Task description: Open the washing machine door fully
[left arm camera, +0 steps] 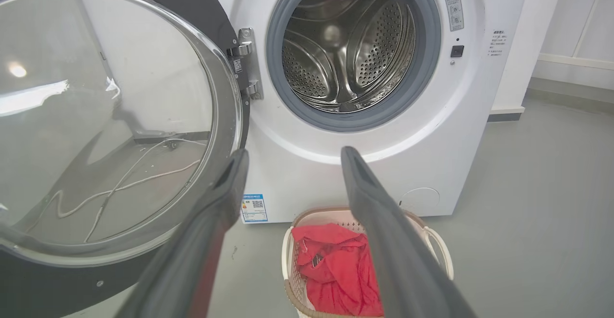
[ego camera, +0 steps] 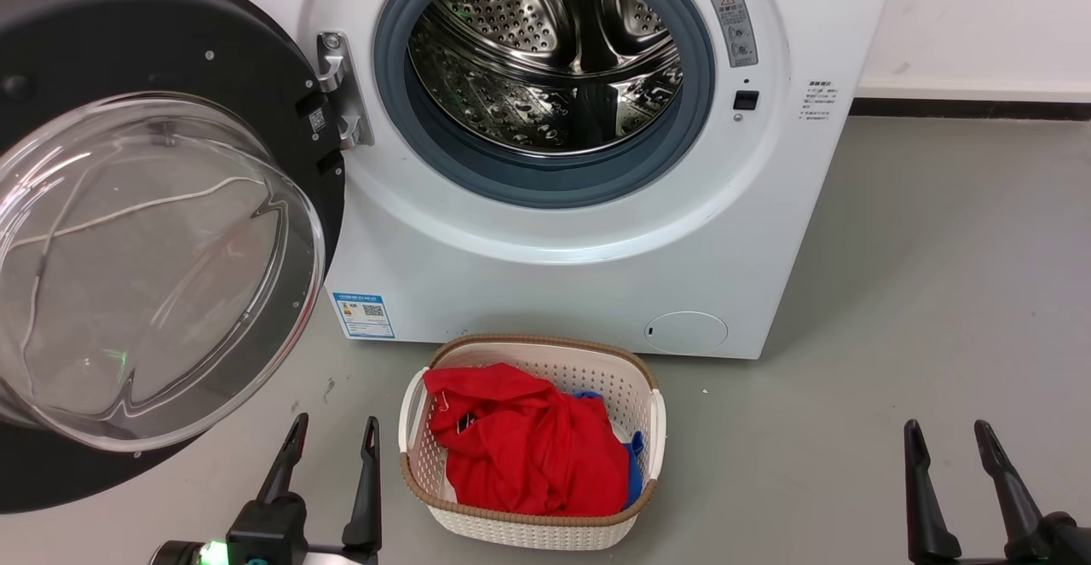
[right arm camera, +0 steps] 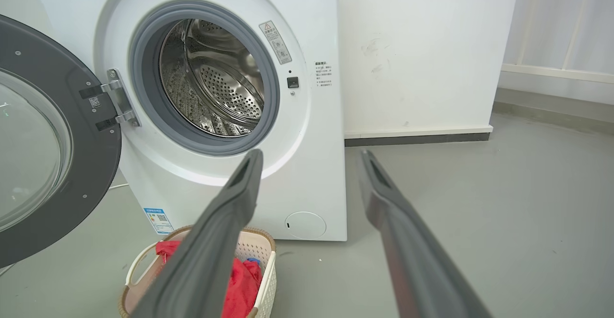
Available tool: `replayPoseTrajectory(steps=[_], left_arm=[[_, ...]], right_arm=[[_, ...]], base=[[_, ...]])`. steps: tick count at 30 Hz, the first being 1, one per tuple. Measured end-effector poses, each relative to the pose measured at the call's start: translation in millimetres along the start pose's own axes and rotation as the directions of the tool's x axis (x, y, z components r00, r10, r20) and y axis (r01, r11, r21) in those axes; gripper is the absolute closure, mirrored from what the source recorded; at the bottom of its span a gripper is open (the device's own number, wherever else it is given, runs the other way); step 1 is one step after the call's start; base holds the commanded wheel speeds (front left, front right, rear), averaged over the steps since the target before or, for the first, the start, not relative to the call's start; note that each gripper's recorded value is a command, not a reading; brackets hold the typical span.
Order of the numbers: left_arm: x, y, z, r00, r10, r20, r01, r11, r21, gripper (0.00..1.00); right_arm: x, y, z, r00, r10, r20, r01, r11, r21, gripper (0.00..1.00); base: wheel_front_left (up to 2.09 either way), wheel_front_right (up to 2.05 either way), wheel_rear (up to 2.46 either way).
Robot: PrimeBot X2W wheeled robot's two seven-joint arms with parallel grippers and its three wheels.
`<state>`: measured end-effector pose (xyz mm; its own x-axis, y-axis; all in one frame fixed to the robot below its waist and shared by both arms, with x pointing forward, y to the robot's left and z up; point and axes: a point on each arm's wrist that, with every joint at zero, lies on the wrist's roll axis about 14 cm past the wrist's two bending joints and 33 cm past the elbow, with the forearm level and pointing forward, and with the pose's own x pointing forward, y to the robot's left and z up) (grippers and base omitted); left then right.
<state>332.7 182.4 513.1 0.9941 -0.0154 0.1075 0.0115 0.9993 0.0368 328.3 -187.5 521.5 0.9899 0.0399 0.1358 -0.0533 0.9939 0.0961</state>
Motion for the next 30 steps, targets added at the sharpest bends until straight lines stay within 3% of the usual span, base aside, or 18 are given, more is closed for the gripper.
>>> replayPoseTrajectory(steps=[23, 24, 30], left_arm=[[-5, 6, -7, 0.998, 0.052, -0.023, -0.051, 0.998, 0.023, 0.0], [-6, 6, -10, 0.998, 0.052, -0.031, -0.052, 0.998, 0.021, 1.0], [-15, 7, -32, 0.991, 0.066, -0.116, -0.069, 0.997, -0.019, 1.0]], right_arm=[[-4, 0, -2, 1.0, -0.001, -0.009, 0.001, 1.0, -0.002, 0.0], [-4, 0, -5, 1.0, -0.002, -0.017, 0.002, 1.0, -0.001, 1.0], [-10, -2, -21, 0.997, -0.015, -0.072, 0.017, 0.999, 0.037, 1.0]], base=[[0.0, 0.0, 0.0], [0.0, 0.0, 0.0], [0.0, 0.0, 0.0]])
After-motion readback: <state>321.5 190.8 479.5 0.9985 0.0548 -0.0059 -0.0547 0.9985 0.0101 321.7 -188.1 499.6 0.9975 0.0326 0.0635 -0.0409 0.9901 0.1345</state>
